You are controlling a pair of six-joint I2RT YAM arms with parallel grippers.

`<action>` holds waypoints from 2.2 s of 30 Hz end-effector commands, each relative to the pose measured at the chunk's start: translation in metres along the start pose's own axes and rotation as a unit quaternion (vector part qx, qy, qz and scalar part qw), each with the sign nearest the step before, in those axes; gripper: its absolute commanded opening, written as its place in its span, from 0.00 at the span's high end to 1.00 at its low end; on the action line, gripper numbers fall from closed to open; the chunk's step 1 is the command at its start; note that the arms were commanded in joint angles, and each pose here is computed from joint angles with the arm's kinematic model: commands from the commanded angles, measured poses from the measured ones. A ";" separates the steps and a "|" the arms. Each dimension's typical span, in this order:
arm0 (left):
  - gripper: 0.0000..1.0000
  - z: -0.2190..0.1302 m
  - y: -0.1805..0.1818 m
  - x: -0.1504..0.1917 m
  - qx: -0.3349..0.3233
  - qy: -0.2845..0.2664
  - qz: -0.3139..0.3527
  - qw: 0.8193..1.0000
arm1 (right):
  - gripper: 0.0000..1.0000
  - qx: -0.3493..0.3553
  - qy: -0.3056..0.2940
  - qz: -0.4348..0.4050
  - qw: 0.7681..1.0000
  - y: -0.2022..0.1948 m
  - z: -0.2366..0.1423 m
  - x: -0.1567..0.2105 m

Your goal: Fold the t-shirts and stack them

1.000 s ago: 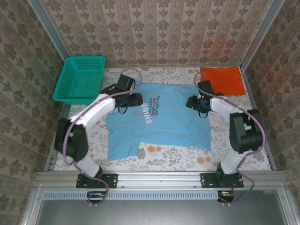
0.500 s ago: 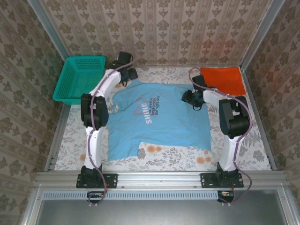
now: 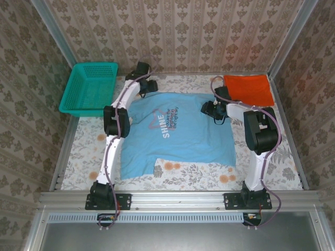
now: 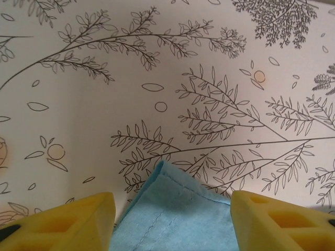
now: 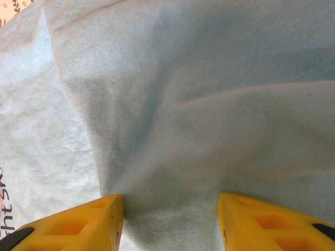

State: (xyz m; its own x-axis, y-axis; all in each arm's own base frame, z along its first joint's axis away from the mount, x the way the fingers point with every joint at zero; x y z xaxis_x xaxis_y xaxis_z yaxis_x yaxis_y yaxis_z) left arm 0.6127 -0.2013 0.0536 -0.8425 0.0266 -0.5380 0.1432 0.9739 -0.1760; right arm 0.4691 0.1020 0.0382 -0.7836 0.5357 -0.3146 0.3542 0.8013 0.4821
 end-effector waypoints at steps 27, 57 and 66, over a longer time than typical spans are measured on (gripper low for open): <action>1.00 -0.043 -0.015 -0.042 -0.022 -0.082 0.061 0.995 | 0.47 -0.008 -0.018 0.050 0.999 -0.021 -0.027 -0.008; 0.04 -0.188 -0.016 -0.064 -0.135 -0.185 0.031 0.973 | 0.36 0.039 -0.093 0.128 0.987 -0.080 -0.087 0.004; 0.10 -0.245 -0.059 0.112 -0.079 -0.109 0.001 0.991 | 0.43 0.118 -0.108 0.149 0.976 -0.133 -0.157 0.075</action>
State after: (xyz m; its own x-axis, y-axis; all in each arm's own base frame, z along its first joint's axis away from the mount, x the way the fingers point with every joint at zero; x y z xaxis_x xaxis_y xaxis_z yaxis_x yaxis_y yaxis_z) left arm 0.4230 -0.2045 0.2357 -0.6412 0.0500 -0.7657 0.0994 0.9949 -0.0183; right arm 0.3211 0.0073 0.0841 -0.5218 0.7713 -0.3644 0.6037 0.6357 0.4811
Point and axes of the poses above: each hand's point on the last joint's axis, 136 mm out from that joint toward the fingers, its own z axis out along the fingers, its own y axis along the line the jaws close on, x = y × z, the point moved 1 cm from there along -z, back along the fingers, and after that the axes turned 7 degrees about z, right-handed, at the moved point
